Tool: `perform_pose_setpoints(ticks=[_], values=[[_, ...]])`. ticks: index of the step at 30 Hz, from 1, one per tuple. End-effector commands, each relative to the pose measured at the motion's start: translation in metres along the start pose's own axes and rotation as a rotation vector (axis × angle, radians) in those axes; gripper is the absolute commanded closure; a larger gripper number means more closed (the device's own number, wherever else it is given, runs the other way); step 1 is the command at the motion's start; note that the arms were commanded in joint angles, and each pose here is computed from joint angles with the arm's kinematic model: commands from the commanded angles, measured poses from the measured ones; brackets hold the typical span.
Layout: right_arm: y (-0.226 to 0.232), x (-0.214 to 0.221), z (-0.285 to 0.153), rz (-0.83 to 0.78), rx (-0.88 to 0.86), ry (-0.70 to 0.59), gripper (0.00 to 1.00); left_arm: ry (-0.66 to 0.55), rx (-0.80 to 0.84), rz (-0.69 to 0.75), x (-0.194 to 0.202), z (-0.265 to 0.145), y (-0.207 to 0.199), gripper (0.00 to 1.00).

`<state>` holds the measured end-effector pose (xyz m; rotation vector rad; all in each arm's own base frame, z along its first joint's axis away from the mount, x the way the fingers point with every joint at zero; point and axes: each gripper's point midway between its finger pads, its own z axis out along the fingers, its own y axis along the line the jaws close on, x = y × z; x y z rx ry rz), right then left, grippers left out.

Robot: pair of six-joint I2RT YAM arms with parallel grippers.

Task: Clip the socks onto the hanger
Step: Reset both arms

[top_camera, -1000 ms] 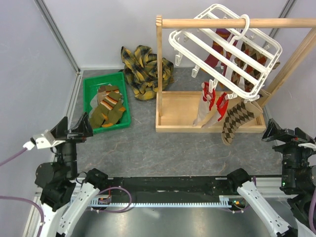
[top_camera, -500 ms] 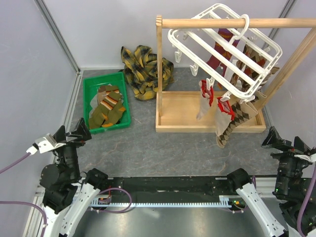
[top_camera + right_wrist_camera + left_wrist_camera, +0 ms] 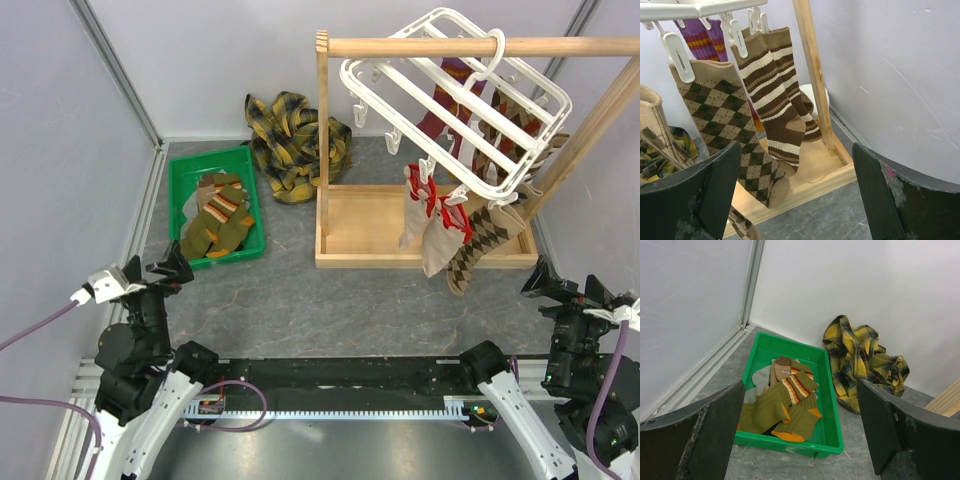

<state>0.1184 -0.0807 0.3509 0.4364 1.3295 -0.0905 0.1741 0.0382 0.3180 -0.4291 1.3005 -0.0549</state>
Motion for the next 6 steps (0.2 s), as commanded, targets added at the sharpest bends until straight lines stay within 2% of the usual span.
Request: perform_pose_setpoints(ticks=[1, 6], values=[[0.0008, -0.0079, -0.0009, 0.025, -0.011, -0.027, 0.02, -0.072, -0.003, -0.056, -0.0140, -0.0077, 0.0075, 0.01], [0.0017, -0.0093, -0.0014, 0.028, -0.019, -0.027, 0.02, -0.063, 0.017, -0.050, -0.0113, -0.0059, 0.0024, 0.01]])
